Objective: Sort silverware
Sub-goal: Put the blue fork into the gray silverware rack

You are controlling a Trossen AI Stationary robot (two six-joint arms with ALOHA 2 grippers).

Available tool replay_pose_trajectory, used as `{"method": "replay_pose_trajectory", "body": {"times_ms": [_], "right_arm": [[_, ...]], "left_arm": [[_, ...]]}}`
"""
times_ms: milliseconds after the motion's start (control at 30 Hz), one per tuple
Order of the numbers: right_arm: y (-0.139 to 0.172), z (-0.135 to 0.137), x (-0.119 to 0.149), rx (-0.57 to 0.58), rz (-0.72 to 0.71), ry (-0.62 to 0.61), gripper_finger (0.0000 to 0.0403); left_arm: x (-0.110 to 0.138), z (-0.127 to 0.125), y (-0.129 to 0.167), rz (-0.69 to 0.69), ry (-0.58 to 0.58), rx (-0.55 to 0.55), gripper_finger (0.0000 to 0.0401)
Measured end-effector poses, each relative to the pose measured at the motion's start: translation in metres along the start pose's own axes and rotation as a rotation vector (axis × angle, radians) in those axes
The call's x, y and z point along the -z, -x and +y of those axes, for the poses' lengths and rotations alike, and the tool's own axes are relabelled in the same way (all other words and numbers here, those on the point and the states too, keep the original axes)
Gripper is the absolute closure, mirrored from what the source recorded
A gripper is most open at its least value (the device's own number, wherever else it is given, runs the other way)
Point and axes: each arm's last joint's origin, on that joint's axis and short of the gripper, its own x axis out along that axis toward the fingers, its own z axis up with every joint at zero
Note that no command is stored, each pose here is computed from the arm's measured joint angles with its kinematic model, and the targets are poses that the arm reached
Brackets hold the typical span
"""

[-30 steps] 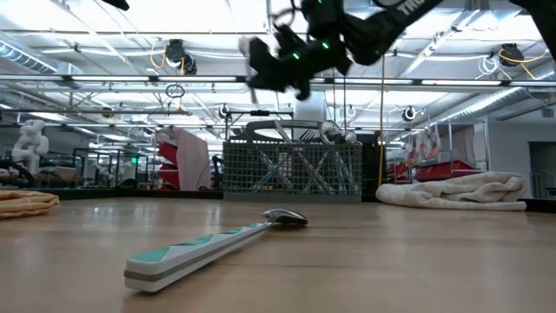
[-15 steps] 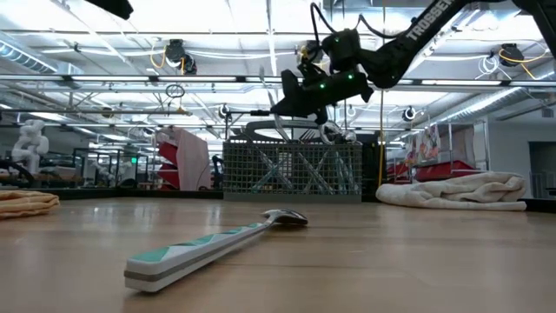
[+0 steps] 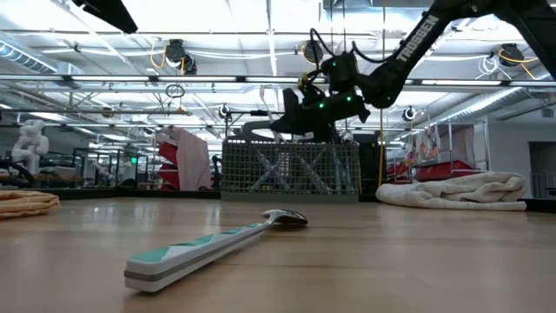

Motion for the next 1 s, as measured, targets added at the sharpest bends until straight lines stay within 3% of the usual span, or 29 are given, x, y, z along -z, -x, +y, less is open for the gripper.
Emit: {"method": "replay_pose_trajectory", "body": {"times_ms": [300,733,1000], "right_arm": [[-0.0017,-0.0005,0.0049,0.002,0.025,-0.021,0.0385],[-0.0018,-0.0013,0.0070,0.034,0.036,-0.052,0.0251],[0.0002,0.0014,0.0044,0.033,0.039,-0.061,0.0243]], "left_arm": [[0.0007,0.0019,0.0009,-0.008,0.001,-0.018,0.0177],[0.0006,0.0020,0.0010,-0.008,0.002,-0.019,0.0177],[0.0006,0.0020,0.0010,-0.008,0.002,-0.018,0.0177]]}}
